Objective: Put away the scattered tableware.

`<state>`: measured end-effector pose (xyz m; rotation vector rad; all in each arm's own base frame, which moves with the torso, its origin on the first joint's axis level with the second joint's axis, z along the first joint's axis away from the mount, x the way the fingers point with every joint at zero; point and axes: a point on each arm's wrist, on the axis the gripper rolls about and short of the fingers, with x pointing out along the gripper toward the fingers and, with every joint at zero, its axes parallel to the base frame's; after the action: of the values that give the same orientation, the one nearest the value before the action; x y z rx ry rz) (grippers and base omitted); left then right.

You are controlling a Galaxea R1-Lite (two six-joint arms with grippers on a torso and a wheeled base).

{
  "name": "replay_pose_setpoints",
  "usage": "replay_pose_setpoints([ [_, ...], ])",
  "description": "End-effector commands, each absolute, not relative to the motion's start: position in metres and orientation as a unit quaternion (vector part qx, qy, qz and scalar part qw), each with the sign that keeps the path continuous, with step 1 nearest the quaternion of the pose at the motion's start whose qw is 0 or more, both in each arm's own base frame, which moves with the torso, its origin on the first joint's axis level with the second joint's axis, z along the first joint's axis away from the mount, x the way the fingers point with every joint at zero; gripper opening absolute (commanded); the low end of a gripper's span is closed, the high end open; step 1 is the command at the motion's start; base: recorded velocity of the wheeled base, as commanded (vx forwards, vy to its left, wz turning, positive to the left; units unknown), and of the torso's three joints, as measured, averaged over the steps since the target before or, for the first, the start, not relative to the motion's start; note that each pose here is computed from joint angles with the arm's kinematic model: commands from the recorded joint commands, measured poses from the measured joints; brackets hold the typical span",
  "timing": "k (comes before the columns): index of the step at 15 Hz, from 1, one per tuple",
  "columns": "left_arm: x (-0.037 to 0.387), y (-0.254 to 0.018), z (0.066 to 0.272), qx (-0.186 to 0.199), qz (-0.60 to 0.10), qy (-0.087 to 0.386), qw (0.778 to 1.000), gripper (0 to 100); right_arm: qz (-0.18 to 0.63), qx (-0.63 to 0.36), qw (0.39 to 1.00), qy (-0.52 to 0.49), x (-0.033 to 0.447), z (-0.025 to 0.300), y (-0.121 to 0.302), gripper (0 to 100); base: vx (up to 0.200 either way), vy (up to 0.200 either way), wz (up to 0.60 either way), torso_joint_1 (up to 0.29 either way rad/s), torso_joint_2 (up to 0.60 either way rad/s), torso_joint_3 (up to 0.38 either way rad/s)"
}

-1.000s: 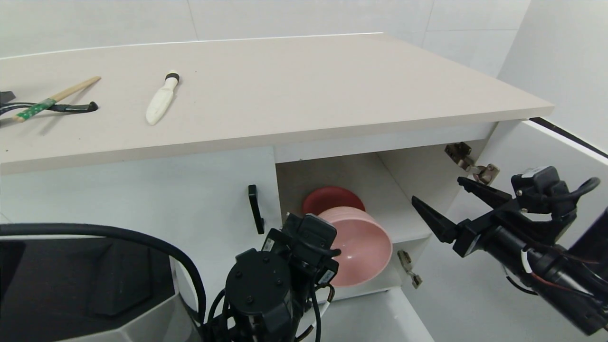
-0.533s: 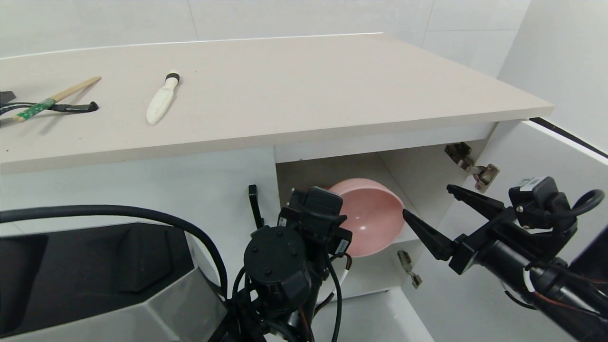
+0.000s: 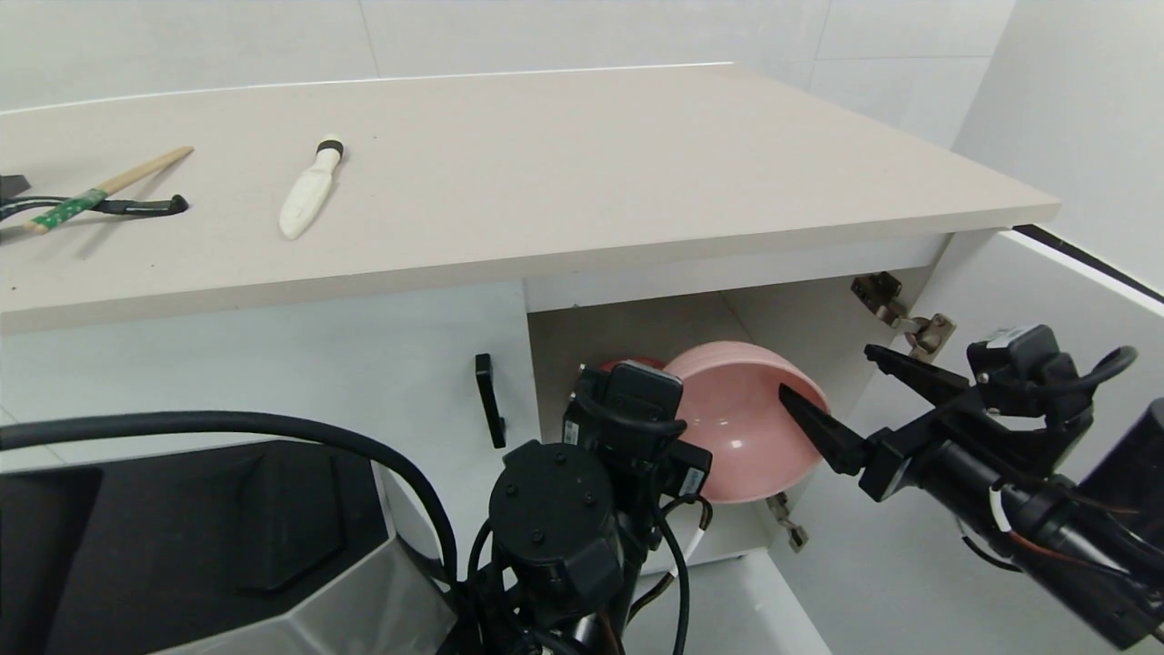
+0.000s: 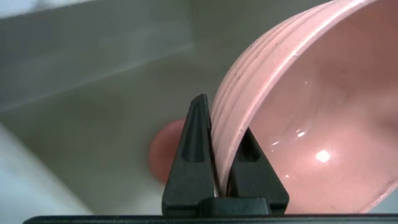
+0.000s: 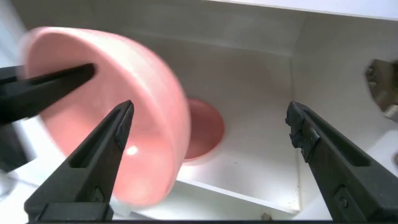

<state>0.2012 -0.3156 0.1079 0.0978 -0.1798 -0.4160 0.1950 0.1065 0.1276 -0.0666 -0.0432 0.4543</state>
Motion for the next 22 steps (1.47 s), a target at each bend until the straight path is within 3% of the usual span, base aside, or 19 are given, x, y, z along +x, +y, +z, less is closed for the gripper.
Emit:
replay_pose_setpoints([
  [1, 0.201, -0.318, 0.112, 0.041, -0.212, -0.097, 0.972, 0, 0.212, -0.036, 0.977, -0.011, 0.203, 0.122, 0.104, 100, 0.000, 0.000, 0.00, 0.000, 0.00, 0.000],
  [7, 0.204, -0.323, 0.119, 0.030, -0.210, -0.110, 0.971, 0, 0.210, -0.035, 0.977, -0.016, 0.205, 0.124, 0.103, 100, 0.000, 0.000, 0.00, 0.000, 0.00, 0.000],
  [8, 0.204, -0.323, 0.119, 0.029, -0.210, -0.110, 0.971, 0, 0.215, -0.033, 0.976, -0.023, 0.202, 0.127, 0.105, 0, 0.000, 0.000, 0.00, 0.000, 0.00, 0.000],
  [14, 0.202, -0.325, 0.119, 0.031, -0.214, -0.110, 0.970, 0, 0.256, -0.025, 0.966, -0.042, 0.189, 0.136, 0.120, 0, 0.000, 0.000, 0.00, 0.000, 0.00, 0.000],
  [15, 0.201, -0.325, 0.119, 0.029, -0.215, -0.109, 0.970, 100, 0.256, -0.024, 0.966, -0.042, 0.189, 0.136, 0.120, 0, 0.000, 0.000, 0.00, 0.000, 0.00, 0.000],
  [19, 0.196, -0.321, 0.126, 0.026, -0.243, -0.118, 0.963, 100, 0.243, -0.028, 0.969, -0.035, 0.192, 0.133, 0.114, 0, 0.000, 0.000, 0.00, 0.000, 0.00, 0.000],
  [22, 0.178, -0.300, 0.134, 0.028, -0.322, -0.118, 0.939, 100, 0.240, -0.030, 0.970, -0.028, 0.193, 0.130, 0.113, 0, 0.000, 0.000, 0.00, 0.000, 0.00, 0.000],
])
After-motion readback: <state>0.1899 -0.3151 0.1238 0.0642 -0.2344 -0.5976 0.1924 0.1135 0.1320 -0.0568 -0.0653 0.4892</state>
